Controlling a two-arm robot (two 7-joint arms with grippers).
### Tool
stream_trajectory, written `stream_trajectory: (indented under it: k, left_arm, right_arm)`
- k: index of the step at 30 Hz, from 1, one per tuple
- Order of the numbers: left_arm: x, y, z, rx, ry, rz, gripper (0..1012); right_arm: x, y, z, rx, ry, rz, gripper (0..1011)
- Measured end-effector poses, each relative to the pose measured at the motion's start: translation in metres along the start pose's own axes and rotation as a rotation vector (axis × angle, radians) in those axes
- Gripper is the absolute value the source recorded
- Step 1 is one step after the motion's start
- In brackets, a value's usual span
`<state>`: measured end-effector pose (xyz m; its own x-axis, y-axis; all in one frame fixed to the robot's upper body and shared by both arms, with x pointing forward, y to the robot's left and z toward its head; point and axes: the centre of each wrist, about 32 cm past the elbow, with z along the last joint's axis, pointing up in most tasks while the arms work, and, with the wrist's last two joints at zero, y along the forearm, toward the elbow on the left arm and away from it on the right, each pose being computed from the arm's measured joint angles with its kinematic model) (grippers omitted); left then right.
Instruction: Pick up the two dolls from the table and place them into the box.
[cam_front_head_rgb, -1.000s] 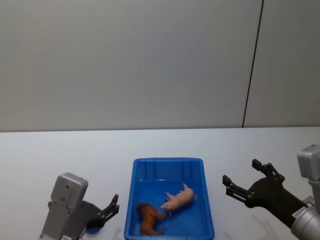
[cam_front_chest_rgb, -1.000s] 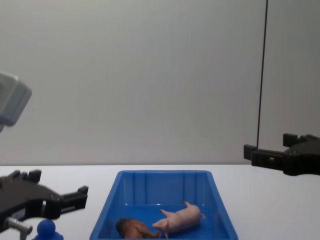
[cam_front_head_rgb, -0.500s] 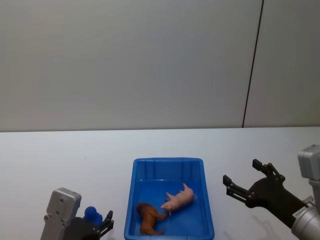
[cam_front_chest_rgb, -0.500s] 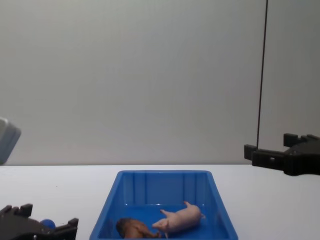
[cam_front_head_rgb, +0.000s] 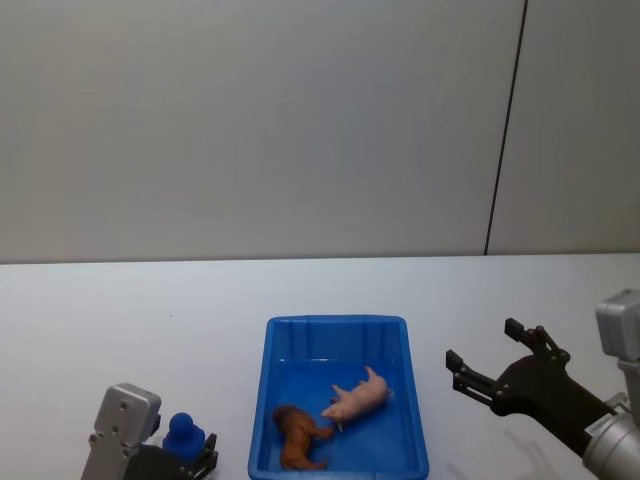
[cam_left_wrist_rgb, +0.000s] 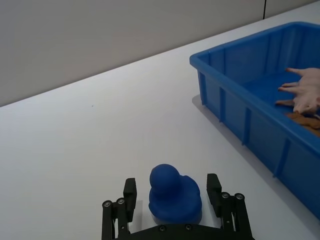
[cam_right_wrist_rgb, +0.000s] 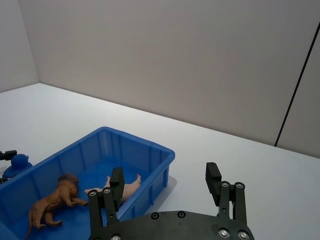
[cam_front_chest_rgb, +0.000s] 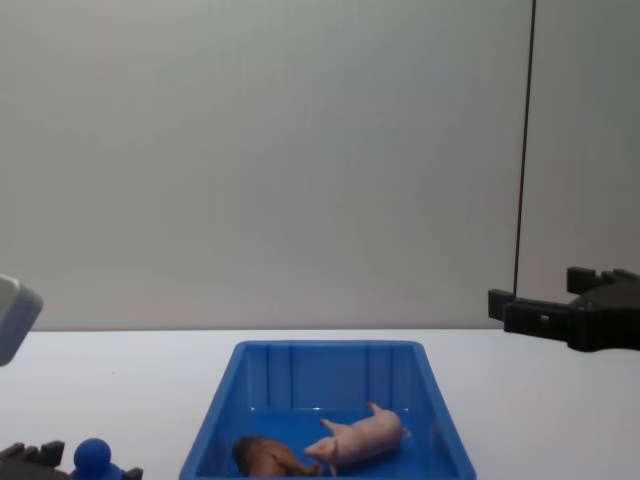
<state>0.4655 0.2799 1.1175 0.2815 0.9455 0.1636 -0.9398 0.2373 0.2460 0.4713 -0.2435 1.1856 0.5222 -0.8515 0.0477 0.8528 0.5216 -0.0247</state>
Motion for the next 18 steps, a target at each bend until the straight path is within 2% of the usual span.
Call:
stream_trajectory:
  k: [6, 7, 11, 18]
  left_arm:
    - [0.0047, -0.0045, -0.0019, 0.027, -0.010, -0.014, 747]
    - [0.0052, -0.0048, -0.0022, 0.030, -0.011, -0.015, 747]
    - [0.0082, -0.0070, -0.0020, 0.035, -0.016, -0.019, 588]
    - [0.0142, -0.0092, 0.0030, 0.022, -0.030, -0.016, 516]
  right_arm:
    - [0.000, 0.000, 0.000, 0.000, 0.000, 0.000, 1001]
    - [0.000, 0.000, 0.000, 0.000, 0.000, 0.000, 1001]
    - [0.000, 0.000, 0.000, 0.000, 0.000, 0.000, 1001]
    - [0.000, 0.000, 0.000, 0.000, 0.000, 0.000, 1001]
